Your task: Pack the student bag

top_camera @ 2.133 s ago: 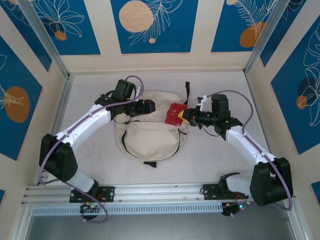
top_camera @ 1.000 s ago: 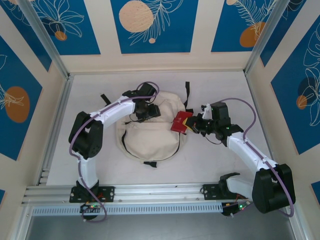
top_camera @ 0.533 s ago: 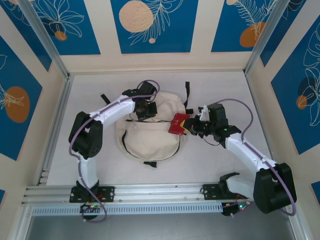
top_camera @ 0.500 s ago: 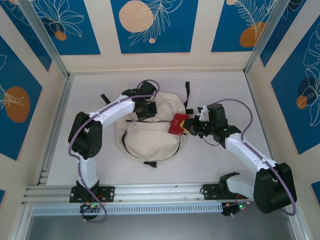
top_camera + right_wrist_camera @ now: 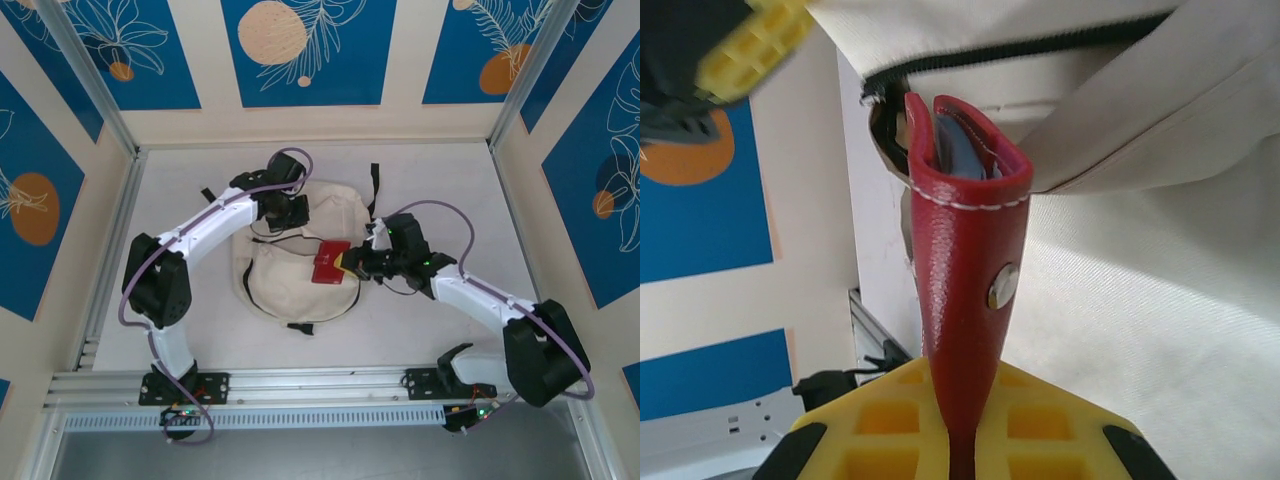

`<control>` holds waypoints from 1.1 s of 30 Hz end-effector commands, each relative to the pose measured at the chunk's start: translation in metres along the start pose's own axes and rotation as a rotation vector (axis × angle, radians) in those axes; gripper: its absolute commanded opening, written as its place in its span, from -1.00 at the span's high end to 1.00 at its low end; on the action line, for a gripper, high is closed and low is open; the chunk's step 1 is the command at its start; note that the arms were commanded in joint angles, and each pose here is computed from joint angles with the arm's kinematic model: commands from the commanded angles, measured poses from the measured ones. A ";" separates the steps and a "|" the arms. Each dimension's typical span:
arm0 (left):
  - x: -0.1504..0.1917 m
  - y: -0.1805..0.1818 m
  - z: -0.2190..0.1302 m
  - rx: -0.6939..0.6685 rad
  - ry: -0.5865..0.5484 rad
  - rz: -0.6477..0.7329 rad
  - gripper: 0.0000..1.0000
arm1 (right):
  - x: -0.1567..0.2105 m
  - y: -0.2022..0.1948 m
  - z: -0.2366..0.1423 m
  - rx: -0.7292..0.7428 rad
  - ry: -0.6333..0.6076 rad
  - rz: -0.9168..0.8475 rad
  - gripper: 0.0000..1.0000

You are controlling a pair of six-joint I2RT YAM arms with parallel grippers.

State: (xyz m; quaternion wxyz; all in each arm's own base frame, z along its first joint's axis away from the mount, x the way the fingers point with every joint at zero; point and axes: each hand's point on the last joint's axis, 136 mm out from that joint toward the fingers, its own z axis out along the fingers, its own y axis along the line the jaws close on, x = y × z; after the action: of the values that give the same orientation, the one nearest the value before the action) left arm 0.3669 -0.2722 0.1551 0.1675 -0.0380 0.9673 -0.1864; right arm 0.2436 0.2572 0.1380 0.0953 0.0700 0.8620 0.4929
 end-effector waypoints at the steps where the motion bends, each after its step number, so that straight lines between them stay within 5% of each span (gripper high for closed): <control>1: -0.010 -0.022 -0.026 0.078 -0.014 0.049 1.00 | 0.002 0.023 0.014 -0.070 0.043 -0.024 0.90; 11: -0.004 -0.022 -0.026 0.090 0.007 0.060 1.00 | -0.025 0.018 0.042 -0.046 -0.007 0.042 0.92; 18: -0.001 -0.022 -0.025 0.100 0.017 0.056 1.00 | -0.054 -0.001 0.054 -0.025 -0.145 0.142 0.92; 33: -0.004 -0.020 -0.017 0.096 0.019 0.002 1.00 | -0.106 0.020 0.087 -0.106 -0.442 0.179 0.85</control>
State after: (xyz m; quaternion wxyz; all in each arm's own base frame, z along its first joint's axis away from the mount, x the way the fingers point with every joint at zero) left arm 0.3660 -0.2783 0.1657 0.1616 -0.0242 0.9646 -0.2068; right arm 0.3411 0.3160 0.1001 0.1879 0.2197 0.8163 0.5000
